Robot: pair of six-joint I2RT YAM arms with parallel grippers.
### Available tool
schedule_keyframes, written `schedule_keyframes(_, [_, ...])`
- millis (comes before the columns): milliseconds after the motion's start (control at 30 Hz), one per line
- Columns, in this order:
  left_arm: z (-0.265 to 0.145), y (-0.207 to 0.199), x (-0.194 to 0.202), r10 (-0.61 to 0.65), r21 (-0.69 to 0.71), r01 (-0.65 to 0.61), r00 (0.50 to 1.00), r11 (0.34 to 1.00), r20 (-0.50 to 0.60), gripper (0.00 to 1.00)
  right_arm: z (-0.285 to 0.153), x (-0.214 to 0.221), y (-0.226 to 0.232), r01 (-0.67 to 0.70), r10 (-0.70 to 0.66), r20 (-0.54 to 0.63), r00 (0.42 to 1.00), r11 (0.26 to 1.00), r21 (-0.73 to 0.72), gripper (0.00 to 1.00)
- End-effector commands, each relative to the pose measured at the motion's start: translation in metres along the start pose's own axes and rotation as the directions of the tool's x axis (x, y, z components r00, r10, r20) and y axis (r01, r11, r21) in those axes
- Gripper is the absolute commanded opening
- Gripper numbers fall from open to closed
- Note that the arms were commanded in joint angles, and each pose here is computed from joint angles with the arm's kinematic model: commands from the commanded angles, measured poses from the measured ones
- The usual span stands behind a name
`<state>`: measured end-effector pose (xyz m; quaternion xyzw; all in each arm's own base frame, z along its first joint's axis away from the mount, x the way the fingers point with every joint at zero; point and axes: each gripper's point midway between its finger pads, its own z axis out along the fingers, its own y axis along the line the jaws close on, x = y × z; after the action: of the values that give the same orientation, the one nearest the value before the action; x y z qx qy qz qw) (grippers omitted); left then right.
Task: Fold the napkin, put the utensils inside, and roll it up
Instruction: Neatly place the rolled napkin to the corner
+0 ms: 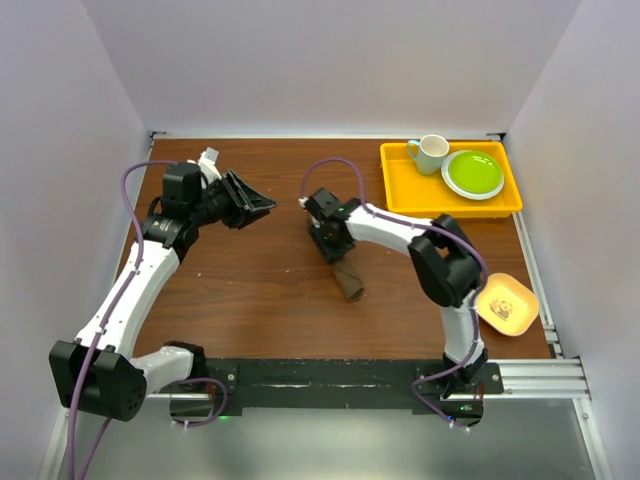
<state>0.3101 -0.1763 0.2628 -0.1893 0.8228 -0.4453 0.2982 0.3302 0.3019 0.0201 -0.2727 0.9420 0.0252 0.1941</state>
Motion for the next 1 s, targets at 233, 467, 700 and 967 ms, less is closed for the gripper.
schedule_keyframes(233, [-0.017, -0.012, 0.017, 0.012, 0.101, -0.013, 1.000, 0.995, 0.011, 0.42, -0.043, 0.137, -0.061, -0.215, 0.220, -0.103, 0.970, 0.975, 0.051, 0.42])
schedule_keyframes(467, [-0.022, -0.015, 0.019, 0.014, 0.109, -0.015, 1.000, 0.994, 0.010, 0.43, -0.066, 0.156, -0.075, -0.267, 0.282, -0.143, 0.949, 0.957, 0.115, 0.48])
schedule_keyframes(700, [-0.022, -0.021, 0.020, 0.014, 0.124, -0.014, 1.000, 0.992, -0.002, 0.43, -0.061, 0.172, -0.095, -0.322, 0.350, -0.201, 0.915, 0.933, 0.161, 0.52])
schedule_keyframes(967, [-0.020, -0.023, 0.022, 0.021, 0.130, -0.019, 1.000, 0.991, -0.013, 0.43, -0.055, 0.172, -0.095, -0.321, 0.349, -0.224, 0.910, 0.935, 0.150, 0.57])
